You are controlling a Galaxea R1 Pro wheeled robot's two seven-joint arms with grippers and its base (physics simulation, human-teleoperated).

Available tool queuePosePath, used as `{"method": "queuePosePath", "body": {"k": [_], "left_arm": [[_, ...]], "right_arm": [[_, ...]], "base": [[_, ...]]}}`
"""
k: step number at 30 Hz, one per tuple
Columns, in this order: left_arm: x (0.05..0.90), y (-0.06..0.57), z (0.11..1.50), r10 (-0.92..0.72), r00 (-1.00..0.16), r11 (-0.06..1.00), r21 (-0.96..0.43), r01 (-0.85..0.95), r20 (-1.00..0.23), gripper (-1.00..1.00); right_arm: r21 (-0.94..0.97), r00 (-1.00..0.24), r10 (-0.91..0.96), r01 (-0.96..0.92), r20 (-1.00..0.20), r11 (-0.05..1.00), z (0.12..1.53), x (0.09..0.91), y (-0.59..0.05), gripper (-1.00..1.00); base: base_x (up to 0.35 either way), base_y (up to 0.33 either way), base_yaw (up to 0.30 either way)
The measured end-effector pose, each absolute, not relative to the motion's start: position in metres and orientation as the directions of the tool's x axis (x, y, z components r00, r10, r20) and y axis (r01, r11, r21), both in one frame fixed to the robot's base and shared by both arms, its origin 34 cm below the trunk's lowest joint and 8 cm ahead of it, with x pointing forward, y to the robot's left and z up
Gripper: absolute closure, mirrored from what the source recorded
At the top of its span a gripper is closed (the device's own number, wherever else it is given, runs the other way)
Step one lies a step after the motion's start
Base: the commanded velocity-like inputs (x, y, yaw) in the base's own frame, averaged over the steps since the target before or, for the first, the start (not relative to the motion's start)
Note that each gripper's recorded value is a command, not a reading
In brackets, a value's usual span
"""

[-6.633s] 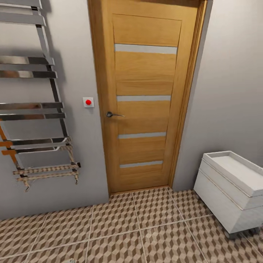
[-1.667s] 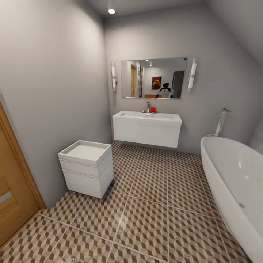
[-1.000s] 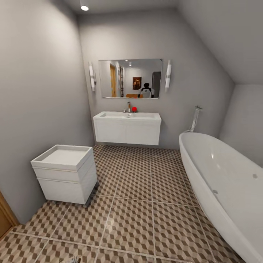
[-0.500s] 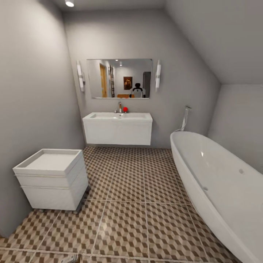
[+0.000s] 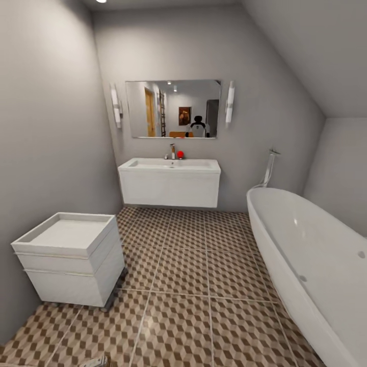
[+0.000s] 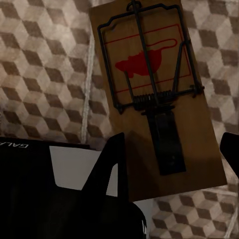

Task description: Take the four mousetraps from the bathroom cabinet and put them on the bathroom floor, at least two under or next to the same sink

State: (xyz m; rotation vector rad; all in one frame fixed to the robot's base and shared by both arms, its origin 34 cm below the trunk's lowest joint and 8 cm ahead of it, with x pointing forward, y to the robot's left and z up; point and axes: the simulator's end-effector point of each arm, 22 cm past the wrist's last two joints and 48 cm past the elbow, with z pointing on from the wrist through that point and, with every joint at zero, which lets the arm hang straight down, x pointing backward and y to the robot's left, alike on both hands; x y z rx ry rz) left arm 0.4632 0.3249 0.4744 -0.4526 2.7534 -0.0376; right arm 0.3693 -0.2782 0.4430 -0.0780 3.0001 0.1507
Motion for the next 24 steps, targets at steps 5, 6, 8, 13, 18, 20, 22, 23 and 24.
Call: {"method": "queuePosePath", "body": {"k": [5,6,8,13,18,20,22,23,24], "left_arm": [[0.4632,0.3249,0.4744,-0.315,-0.888,0.949,-0.081,-0.305,-0.335,1.00],[0.4632,0.3249,0.4744,-0.314,-0.888,0.949,-0.081,-0.305,-0.335,1.00],[0.4632,0.3249,0.4744,-0.314,-0.888,0.949,-0.081,-0.305,-0.335,1.00],[0.4631,0.3249,0.4744,-0.314,-0.888,0.949,-0.081,-0.305,-0.335,1.00],[0.4632,0.3249,0.4744,-0.314,-0.888,0.949,-0.081,-0.305,-0.335,1.00],[0.4632,0.3249,0.4744,-0.315,-0.888,0.949,-0.081,-0.306,-0.335,1.00],[0.4631,0.3250,0.4744,-0.314,-0.888,0.949,-0.081,-0.305,-0.335,1.00],[0.4630,0.3250,0.4743,-0.314,-0.888,0.949,-0.081,-0.305,-0.334,1.00],[0.4630,0.3248,0.4743,-0.314,-0.889,0.949,-0.081,-0.305,-0.334,1.00]], "right_arm": [[0.095,-0.990,-0.044,-0.057,-0.137,0.994,0.4431,0.3688,-0.2801,1.00],[0.095,-0.990,-0.044,-0.057,-0.136,0.994,0.4431,0.3687,-0.2805,1.00],[0.094,-0.990,-0.044,-0.057,-0.136,0.994,0.4431,0.3687,-0.2808,1.00],[0.090,-0.990,-0.043,-0.056,-0.136,0.994,0.4431,0.3687,-0.2829,1.00],[0.088,-0.989,-0.043,-0.056,-0.139,0.995,0.4432,0.3693,-0.2835,1.00],[0.088,-0.989,-0.043,-0.056,-0.139,0.995,0.4432,0.3694,-0.2836,1.00],[0.085,-0.989,-0.043,-0.056,-0.142,0.995,0.4433,0.3700,-0.2851,1.00],[0.085,-0.989,-0.044,-0.056,-0.142,0.995,0.4433,0.3700,-0.2853,1.00],[0.084,-0.989,-0.044,-0.056,-0.142,0.995,0.4433,0.3701,-0.2856,1.00]], "base": [[0.323,0.000,0.081],[0.323,0.000,0.030],[0.323,0.000,0.020],[0.323,0.000,0.008],[0.323,0.000,0.002],[0.323,0.000,0.000],[0.323,0.000,0.000],[0.323,0.000,0.000],[0.323,0.000,0.000]]}}
